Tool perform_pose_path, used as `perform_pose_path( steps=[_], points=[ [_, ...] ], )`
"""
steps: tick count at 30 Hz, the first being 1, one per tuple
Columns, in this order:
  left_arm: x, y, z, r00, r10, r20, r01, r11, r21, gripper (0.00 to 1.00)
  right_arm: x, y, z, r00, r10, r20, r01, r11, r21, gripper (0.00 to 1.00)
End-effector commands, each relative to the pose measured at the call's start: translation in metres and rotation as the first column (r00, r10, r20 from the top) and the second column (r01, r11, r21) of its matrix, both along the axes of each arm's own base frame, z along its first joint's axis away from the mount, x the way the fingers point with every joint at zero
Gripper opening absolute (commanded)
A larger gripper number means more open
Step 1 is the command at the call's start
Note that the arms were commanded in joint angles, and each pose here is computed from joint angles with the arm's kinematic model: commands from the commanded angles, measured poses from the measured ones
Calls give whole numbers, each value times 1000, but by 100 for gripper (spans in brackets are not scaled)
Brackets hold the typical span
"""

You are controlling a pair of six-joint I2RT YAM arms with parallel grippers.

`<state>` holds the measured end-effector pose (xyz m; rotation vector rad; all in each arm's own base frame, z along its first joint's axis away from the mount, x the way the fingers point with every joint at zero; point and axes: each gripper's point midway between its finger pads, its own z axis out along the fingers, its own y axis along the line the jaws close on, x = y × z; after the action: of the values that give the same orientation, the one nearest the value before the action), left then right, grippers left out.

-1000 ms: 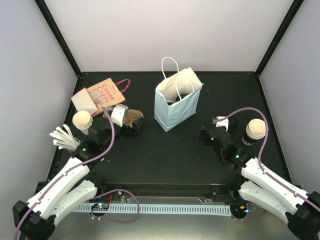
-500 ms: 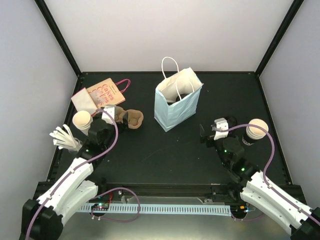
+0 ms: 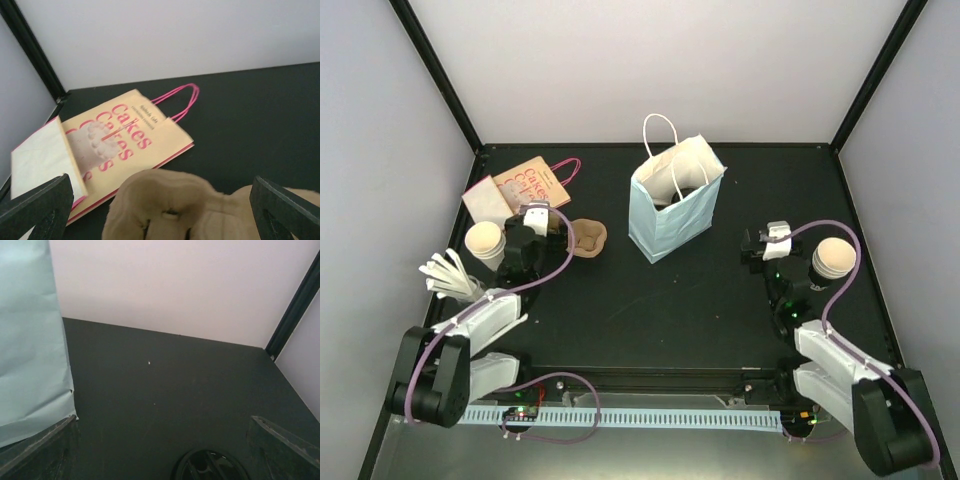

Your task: Pack the takeout coffee

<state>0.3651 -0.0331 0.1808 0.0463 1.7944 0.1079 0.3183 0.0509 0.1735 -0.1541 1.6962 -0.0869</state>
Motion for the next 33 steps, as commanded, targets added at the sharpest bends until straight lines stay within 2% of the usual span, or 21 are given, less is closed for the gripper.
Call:
perform_pose_path(
  steps=[1,5,10,21,26,28,30,33],
  points=[
    [6,22,12,994,52,101,-54,998,18,99,12,-5,23,993,-12,120,4,998,62,92],
    [11,28,-1,994,51,92,-52,999,7,99,27,-17,11,996,-36,87,29,996,80,92],
    [20,39,-20,995,66,75,-64,998,-23,99,37,-20,4,997,12,70,-16,998,57,92],
    [17,33,-28,996,7,94,-4,1000,-27,99,53,-32,-14,997,42,64,-47,996,75,90],
    [18,33,-29,996,7,85,-5,1000,-31,99,58,-36,-17,998,40,49,-44,994,97,92],
    [18,33,-29,996,8,86,-6,1000,-30,99,60,-39,-19,999,22,30,-25,994,108,100],
    [18,33,-29,996,7,86,-4,1000,-31,99,65,-52,-20,998,-56,18,53,990,131,100],
    [18,33,-29,996,5,86,-2,1000,-31,99,65,-53,-20,998,-62,11,60,990,130,100]
  ],
)
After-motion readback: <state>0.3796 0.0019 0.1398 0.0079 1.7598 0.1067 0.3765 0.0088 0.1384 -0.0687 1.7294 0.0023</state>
